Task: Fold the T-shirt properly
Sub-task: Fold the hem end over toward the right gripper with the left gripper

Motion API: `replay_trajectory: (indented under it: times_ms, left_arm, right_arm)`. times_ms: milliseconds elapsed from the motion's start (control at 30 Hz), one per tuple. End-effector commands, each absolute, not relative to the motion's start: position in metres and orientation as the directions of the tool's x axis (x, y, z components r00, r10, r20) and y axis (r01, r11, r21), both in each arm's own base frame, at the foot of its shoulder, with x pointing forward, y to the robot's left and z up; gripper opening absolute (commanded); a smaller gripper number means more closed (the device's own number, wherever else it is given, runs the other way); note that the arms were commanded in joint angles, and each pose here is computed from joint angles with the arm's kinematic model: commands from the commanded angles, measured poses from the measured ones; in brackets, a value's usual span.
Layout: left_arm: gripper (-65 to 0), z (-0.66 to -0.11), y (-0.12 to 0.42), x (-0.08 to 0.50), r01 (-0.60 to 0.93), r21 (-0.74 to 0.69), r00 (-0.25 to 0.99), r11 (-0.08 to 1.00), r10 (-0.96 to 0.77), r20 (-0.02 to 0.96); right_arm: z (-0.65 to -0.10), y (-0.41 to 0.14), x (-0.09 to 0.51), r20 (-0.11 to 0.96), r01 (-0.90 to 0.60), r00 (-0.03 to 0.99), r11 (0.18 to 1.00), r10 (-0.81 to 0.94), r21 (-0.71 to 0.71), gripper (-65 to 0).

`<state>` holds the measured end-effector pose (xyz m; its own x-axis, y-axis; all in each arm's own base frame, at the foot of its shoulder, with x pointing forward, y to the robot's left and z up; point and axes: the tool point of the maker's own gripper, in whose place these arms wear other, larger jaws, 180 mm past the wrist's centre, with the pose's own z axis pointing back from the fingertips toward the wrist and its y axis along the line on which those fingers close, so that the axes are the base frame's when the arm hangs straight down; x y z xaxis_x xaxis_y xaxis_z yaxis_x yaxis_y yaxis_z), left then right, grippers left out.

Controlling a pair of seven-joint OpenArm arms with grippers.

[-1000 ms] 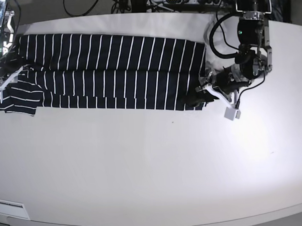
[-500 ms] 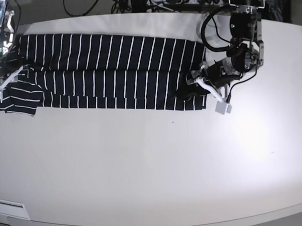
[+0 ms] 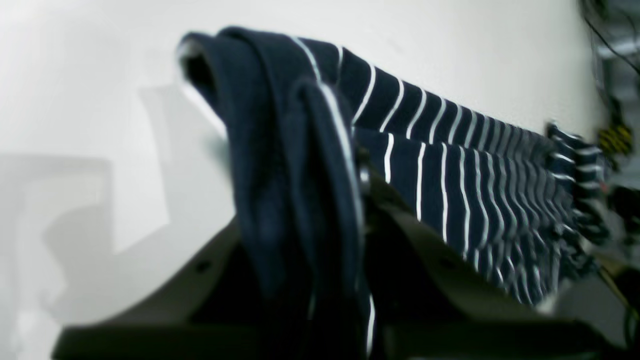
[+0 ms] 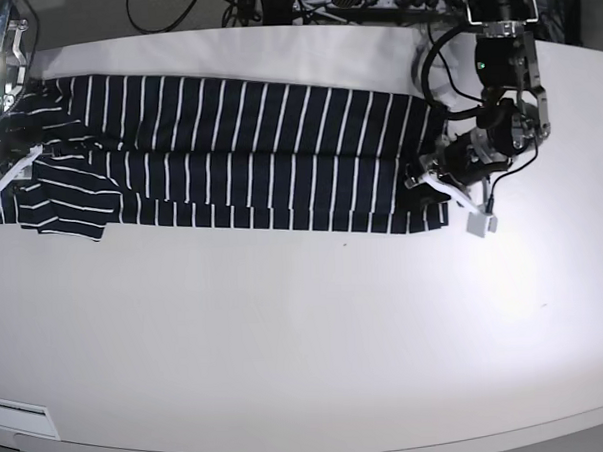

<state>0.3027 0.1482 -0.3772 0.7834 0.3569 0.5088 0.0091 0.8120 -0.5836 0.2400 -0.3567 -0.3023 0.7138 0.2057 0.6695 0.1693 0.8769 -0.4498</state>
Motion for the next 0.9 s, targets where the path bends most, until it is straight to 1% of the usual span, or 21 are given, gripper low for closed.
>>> replay_trajectory:
  times_ms: [0,67,100,133,167,200,267,333,433,567,700,867]
  left_arm:
    - [-63.8,-0.371,0.162,0.31,0.004,-0.552,0.767,0.834,0.351,0.537]
    - [-63.8,-0.367,0.175,0.311,-0.003,-0.54,0.753,0.842,0.358,0.553]
    - [-63.8,-0.366,0.181,0.312,-0.011,-0.534,0.748,0.845,0.361,0.557]
    - [-63.8,-0.364,0.187,0.312,-0.017,-0.528,0.745,0.849,0.363,0.56]
    - [-63.8,-0.363,0.194,0.312,-0.023,-0.519,0.742,0.855,0.362,0.564]
    - [-63.8,-0.361,0.199,0.312,-0.023,-0.509,0.739,0.86,0.358,0.571]
    - [-63.8,-0.355,0.207,0.314,-0.005,-0.499,0.732,0.866,0.343,0.588]
    - [-63.9,-0.348,0.208,0.314,0.03,-0.512,0.732,0.859,0.33,0.596]
    - [-63.9,-0.331,0.197,0.313,0.136,-0.558,0.727,0.819,0.3,0.618]
    - [-63.9,-0.315,0.183,0.309,0.231,-0.615,0.72,0.754,0.292,0.629]
    - [-65.0,-0.312,0.175,0.305,0.264,-0.634,0.729,0.727,0.281,0.625]
    - [-65.0,-0.312,0.175,0.304,0.264,-0.638,0.732,0.724,0.28,0.621]
  right_arm:
    - [-0.279,-0.359,0.25,0.705,0.183,0.663,0.86,0.25,-0.477,-30.5]
    - [-0.272,-0.351,0.254,0.726,0.174,0.64,0.872,0.253,-0.457,-32.1]
    - [-0.274,-0.344,0.255,0.733,0.151,0.634,0.889,0.248,-0.432,-36.2]
    - [-0.277,-0.336,0.257,0.735,0.111,0.631,0.908,0.249,-0.403,-43.3]
    - [-0.282,-0.327,0.258,0.737,0.071,0.629,0.927,0.246,-0.369,-53.1]
    - [-0.285,-0.32,0.259,0.741,0.04,0.626,0.94,0.241,-0.34,-64.3]
    - [-0.287,-0.314,0.261,0.756,0.02,0.612,0.952,0.229,-0.305,-65.0]
    - [-0.288,-0.314,0.265,0.775,0.009,0.584,0.953,0.24,-0.302,-65.0]
    - [-0.3,-0.316,0.267,0.783,-0.009,0.577,0.961,0.231,-0.276,-65.0]
    - [-0.327,-0.315,0.265,0.76,-0.051,0.622,0.979,0.187,-0.199,-65.0]
    - [-0.35,-0.326,0.265,0.734,-0.032,0.664,0.987,0.141,-0.16,-65.0]
    - [-0.377,-0.336,0.256,0.689,-0.009,0.719,0.993,0.091,-0.121,-65.0]
